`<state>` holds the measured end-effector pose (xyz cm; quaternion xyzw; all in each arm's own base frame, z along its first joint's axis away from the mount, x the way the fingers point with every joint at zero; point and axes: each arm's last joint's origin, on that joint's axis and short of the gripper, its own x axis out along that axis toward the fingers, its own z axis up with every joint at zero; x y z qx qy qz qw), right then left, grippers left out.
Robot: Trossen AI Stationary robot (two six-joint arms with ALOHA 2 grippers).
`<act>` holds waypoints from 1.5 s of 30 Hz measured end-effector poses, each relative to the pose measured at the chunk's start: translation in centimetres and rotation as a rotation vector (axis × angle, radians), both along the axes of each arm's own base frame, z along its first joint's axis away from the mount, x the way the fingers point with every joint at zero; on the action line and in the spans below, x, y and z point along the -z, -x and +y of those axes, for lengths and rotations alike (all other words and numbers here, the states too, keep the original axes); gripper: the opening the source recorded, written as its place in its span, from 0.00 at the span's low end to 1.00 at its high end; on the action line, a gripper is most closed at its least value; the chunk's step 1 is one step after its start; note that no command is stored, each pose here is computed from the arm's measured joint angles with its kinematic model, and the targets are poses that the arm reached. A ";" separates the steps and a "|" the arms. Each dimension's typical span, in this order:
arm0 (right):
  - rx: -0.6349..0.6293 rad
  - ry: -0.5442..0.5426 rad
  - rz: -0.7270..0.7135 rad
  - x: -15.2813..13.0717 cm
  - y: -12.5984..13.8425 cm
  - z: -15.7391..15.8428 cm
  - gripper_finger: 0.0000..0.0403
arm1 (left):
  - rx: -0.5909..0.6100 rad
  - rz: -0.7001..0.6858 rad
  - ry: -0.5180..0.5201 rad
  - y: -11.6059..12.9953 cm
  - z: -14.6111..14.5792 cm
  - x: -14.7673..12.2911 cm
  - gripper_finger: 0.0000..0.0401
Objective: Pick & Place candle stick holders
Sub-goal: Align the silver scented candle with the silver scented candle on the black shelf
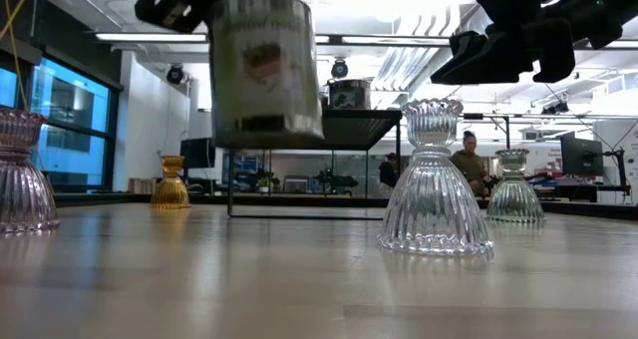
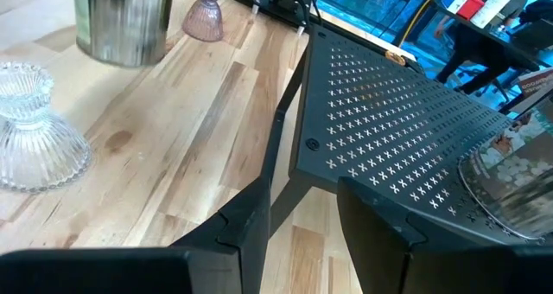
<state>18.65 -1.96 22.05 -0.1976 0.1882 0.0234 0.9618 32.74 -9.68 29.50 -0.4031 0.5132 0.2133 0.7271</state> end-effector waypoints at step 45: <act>-0.007 0.001 -0.009 -0.1 0.0 0.0 0.32 | 0.023 -0.071 -0.305 2.9 22.1 -9.6 0.00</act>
